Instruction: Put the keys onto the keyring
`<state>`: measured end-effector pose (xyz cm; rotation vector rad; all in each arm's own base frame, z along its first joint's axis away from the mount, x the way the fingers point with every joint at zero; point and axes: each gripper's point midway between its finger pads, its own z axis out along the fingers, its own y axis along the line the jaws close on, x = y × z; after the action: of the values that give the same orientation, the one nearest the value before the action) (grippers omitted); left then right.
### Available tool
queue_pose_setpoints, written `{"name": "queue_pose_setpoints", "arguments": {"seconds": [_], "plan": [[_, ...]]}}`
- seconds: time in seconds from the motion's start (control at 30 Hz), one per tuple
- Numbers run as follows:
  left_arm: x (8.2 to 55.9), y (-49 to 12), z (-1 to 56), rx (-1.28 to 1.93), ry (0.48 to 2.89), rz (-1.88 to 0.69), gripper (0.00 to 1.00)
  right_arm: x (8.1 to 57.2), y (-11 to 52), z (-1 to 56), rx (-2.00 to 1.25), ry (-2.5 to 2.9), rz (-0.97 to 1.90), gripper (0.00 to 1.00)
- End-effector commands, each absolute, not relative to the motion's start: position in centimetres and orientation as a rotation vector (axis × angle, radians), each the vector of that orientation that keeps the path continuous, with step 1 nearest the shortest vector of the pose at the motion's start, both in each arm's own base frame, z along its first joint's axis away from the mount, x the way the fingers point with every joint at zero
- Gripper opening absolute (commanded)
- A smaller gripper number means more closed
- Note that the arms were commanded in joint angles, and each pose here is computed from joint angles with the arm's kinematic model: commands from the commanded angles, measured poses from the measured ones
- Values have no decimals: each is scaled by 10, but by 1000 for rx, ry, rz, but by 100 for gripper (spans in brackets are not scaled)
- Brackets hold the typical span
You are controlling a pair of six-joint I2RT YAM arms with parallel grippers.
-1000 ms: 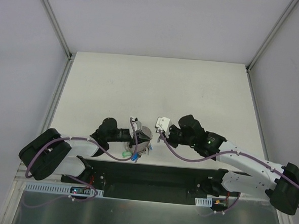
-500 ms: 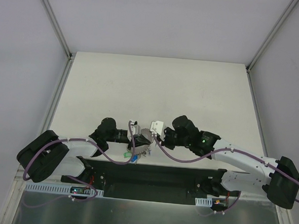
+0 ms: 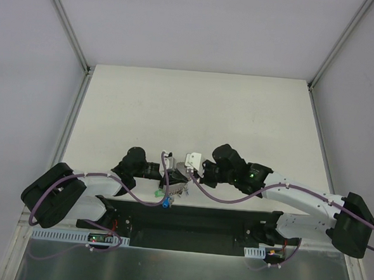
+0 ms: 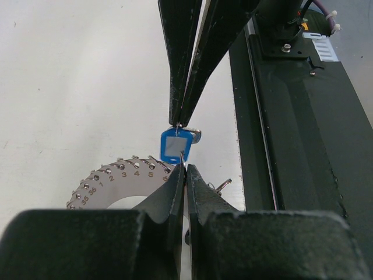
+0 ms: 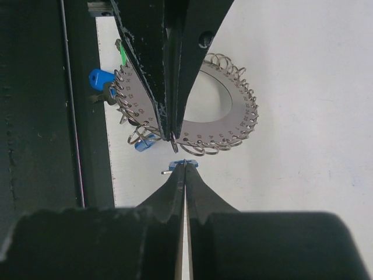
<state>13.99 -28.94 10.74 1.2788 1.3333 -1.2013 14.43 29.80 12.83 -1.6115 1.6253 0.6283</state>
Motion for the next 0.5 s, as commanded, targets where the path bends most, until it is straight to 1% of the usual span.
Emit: {"name": "queue_pose_setpoints", "arguments": {"seconds": [0.0,0.47], "plan": [[143,-295,133,1300,1207,-1207,0,142,312,147,-1632,1546,673,1],[142,-296,135,1301,1203,-1217,0,139,317,142,-1659,1553,694,1]]}}
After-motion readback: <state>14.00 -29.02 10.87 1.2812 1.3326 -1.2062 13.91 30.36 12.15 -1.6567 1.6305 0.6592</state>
